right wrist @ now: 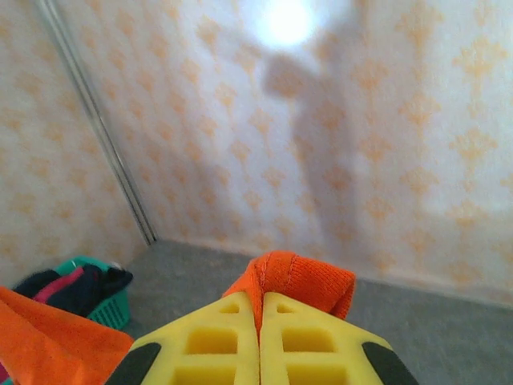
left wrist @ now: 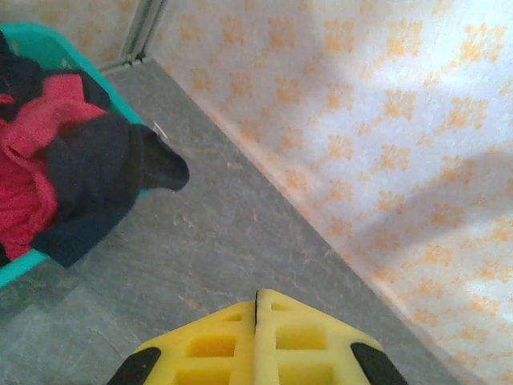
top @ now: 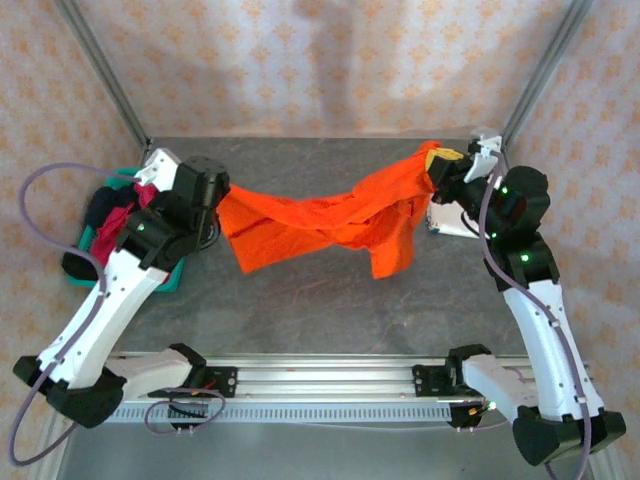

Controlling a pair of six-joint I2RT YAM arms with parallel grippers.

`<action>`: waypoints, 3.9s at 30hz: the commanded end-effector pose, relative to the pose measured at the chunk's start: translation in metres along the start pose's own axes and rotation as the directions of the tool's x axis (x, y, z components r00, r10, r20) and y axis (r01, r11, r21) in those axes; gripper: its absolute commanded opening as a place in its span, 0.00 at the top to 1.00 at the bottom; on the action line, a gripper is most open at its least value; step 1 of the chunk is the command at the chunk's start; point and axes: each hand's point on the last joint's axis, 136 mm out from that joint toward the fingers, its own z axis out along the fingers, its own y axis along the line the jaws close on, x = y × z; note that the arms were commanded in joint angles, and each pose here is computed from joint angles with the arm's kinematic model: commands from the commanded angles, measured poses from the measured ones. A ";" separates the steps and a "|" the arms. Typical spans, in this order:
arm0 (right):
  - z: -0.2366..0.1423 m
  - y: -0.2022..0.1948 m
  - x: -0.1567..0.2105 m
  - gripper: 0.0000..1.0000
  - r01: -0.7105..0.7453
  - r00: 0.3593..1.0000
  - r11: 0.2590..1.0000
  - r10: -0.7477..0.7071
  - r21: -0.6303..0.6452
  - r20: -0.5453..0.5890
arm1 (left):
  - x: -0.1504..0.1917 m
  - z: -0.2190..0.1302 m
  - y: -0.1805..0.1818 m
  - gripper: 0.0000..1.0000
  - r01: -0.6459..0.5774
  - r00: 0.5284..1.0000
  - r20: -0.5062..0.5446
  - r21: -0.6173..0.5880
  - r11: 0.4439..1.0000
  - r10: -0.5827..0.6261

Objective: Fold and stack the t-shirts

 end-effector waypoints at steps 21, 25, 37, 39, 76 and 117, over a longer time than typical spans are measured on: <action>0.050 -0.067 0.070 1.00 -0.077 0.973 0.970 0.123 0.230 -0.194 | 0.012 0.054 0.021 1.00 -0.193 0.981 -0.018 -0.222 0.956 0.194; 0.088 -0.087 0.114 1.00 -0.142 0.943 0.960 0.206 0.241 -0.263 | 0.046 0.091 0.040 1.00 -0.246 0.969 -0.065 -0.323 0.914 0.239; 0.145 -0.125 0.187 1.00 -0.185 0.899 0.940 0.280 0.286 -0.337 | 0.102 0.161 0.065 1.00 -0.298 0.955 -0.137 -0.447 0.843 0.264; 0.157 -0.132 0.184 1.00 -0.173 0.906 0.940 0.269 0.295 -0.326 | 0.100 0.171 0.060 1.00 -0.301 0.954 -0.137 -0.456 0.838 0.268; 0.118 -0.084 0.259 0.00 -0.202 0.818 0.944 0.308 0.259 -0.486 | 0.195 0.217 0.123 0.47 -0.283 0.907 -0.420 -0.554 0.783 0.031; 0.092 -0.098 0.263 0.00 -0.152 0.795 0.911 0.343 0.383 -0.500 | 0.188 0.192 0.133 0.93 -0.294 0.892 -0.450 -0.537 0.791 0.026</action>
